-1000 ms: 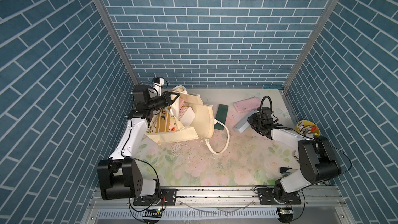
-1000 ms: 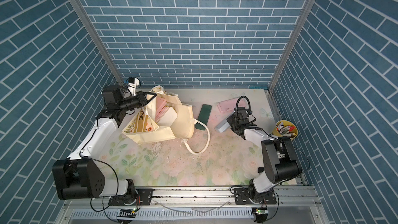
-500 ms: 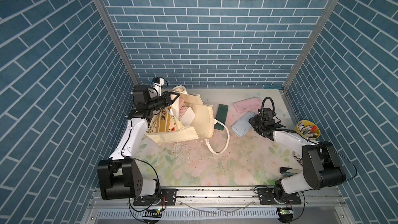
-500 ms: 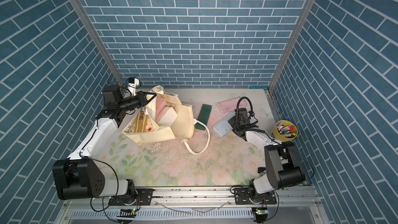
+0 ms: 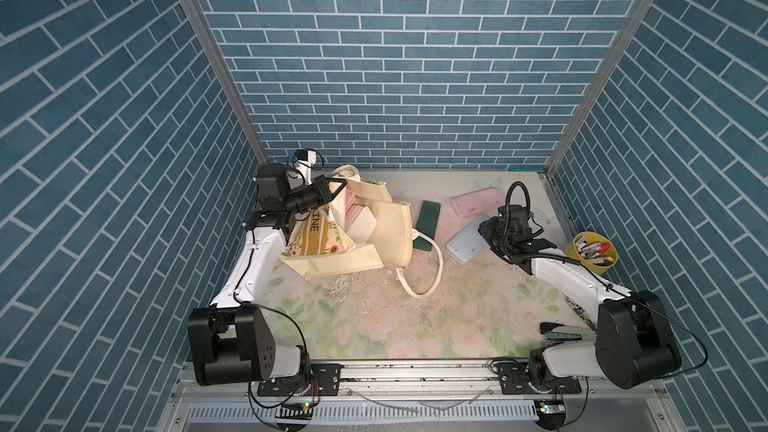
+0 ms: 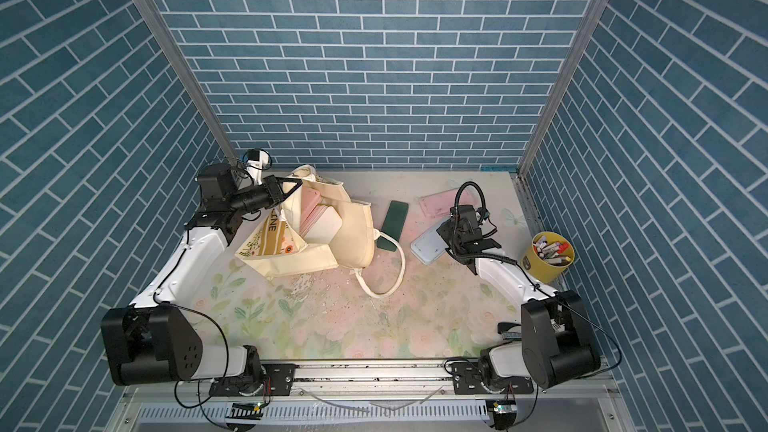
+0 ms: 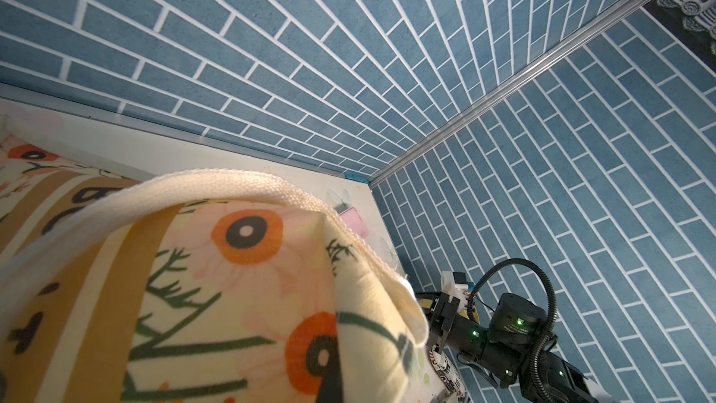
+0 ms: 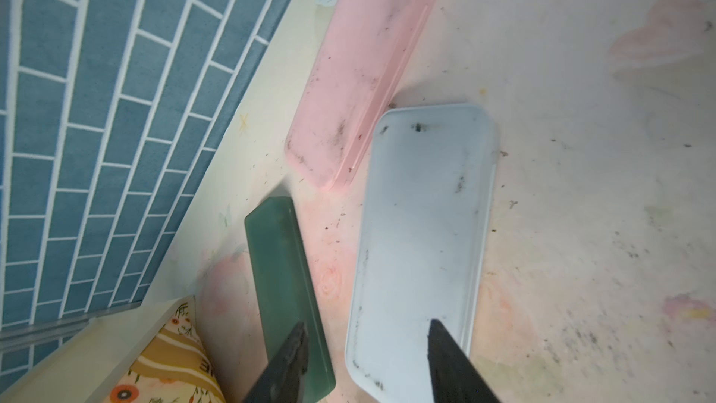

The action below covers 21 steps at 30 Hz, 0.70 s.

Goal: Take out the pencil case from the canvas bag
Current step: Place the pencil case at the center of the board, then pick up the pencil case from the canvas bag.

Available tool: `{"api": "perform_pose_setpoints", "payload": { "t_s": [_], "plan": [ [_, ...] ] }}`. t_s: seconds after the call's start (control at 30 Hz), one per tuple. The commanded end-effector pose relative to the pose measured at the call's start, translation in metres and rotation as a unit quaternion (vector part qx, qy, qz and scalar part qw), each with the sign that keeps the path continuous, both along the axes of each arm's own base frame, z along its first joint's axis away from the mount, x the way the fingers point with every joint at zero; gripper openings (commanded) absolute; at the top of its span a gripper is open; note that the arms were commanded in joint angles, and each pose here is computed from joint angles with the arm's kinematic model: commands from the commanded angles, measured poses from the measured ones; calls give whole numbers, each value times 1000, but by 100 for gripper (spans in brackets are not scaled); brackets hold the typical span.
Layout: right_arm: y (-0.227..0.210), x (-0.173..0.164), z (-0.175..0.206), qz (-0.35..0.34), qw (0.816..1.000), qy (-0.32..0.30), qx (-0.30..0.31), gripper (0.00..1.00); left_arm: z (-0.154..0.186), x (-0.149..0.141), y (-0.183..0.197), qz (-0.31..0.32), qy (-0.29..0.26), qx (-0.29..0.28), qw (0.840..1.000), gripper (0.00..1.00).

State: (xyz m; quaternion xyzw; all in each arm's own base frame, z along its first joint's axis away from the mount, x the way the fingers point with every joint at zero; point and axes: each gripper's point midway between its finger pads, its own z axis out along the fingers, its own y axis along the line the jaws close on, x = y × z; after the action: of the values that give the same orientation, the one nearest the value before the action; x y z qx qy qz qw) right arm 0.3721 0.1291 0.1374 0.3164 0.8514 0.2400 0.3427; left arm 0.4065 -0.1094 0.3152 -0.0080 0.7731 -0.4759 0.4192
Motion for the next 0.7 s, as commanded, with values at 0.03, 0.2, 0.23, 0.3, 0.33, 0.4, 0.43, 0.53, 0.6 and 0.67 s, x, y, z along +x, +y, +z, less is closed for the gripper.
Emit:
{"api": "perform_pose_setpoints", "payload": {
  "t_s": [0.03, 0.2, 0.23, 0.3, 0.33, 0.4, 0.43, 0.53, 0.6, 0.67],
  "plan": [
    [45, 1, 66, 83, 992, -90, -27, 49, 26, -1, 0, -5, -41, 0, 999, 0],
    [117, -19, 127, 232, 952, -197, -18, 48, 25, -1, 0, -5, -39, -1, 999, 0],
    [133, -27, 138, 271, 938, -218, -10, 47, 25, -1, 0, -5, -40, -1, 999, 0],
    [160, -43, 152, 334, 909, -249, -6, 47, 26, -2, 0, -5, -40, -1, 999, 0],
    [171, -50, 155, 359, 896, -259, -12, 46, 26, -2, 0, -5, -40, -1, 999, 0],
    [195, -66, 161, 416, 864, -283, -15, 46, 25, -1, 0, -4, -39, -1, 999, 0],
    [207, -76, 163, 447, 845, -294, -16, 46, 26, -1, 0, -4, -40, -1, 999, 0],
    [237, -102, 163, 516, 796, -316, -13, 45, 24, -1, 0, -4, -38, 0, 999, 0],
    [253, -118, 161, 553, 768, -323, -12, 45, 22, 0, 1, -2, -35, 0, 999, 0],
    [267, -133, 155, 590, 741, -321, -14, 44, 21, 1, 0, -2, -33, -1, 999, 0]
  ]
}}
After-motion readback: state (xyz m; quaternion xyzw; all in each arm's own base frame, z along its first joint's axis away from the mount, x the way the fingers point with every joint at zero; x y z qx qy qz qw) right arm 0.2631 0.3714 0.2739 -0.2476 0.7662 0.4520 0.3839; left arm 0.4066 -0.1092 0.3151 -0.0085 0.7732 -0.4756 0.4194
